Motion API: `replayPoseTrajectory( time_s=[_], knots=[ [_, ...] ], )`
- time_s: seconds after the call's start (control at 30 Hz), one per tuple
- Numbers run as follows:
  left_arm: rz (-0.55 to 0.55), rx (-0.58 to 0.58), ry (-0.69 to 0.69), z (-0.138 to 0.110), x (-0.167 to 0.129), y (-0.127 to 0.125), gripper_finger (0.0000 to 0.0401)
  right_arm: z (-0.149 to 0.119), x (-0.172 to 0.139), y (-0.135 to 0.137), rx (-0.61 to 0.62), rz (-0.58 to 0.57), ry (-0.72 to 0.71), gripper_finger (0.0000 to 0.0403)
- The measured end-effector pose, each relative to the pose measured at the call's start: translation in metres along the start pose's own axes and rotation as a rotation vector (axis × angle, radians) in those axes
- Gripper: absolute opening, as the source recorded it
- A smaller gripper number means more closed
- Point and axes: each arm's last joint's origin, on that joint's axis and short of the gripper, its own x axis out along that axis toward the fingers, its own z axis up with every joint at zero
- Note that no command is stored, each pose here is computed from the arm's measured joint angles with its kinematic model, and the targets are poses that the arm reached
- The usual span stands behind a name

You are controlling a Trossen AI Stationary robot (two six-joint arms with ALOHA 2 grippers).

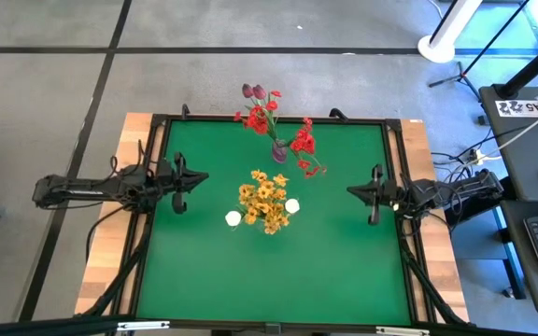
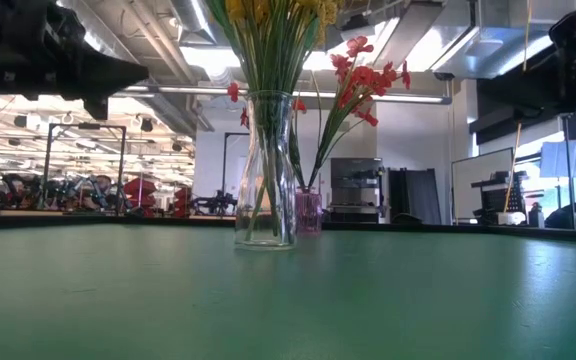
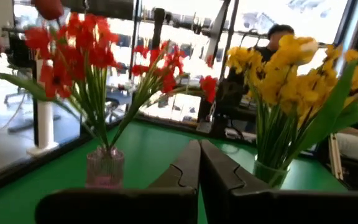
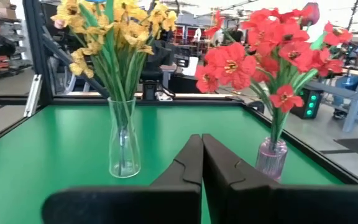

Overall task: Sort flowers into vase by color
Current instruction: Return to Home Position

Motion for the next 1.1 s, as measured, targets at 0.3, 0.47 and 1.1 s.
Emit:
replayPoseTrajectory(
  time_s=[0.3,0.47,1.1],
  knots=[
    [0.017,0.010,0.012,-0.0010,0.0002,0.0020,0.0000,-0.0004,0.0001,-0.0003,-0.069,-0.011,0.003,0.0000],
    [0.069,0.011,0.006,-0.0009,0.0002,0.0036,0.0000,-0.0004,-0.0001,-0.0032,-0.079,-0.113,0.008,0.0001],
    [0.087,-0.007,0.006,-0.0010,0.0001,0.0041,0.0000,0.0002,0.0000,-0.0034,-0.077,-0.121,-0.001,0.0001]
  ],
)
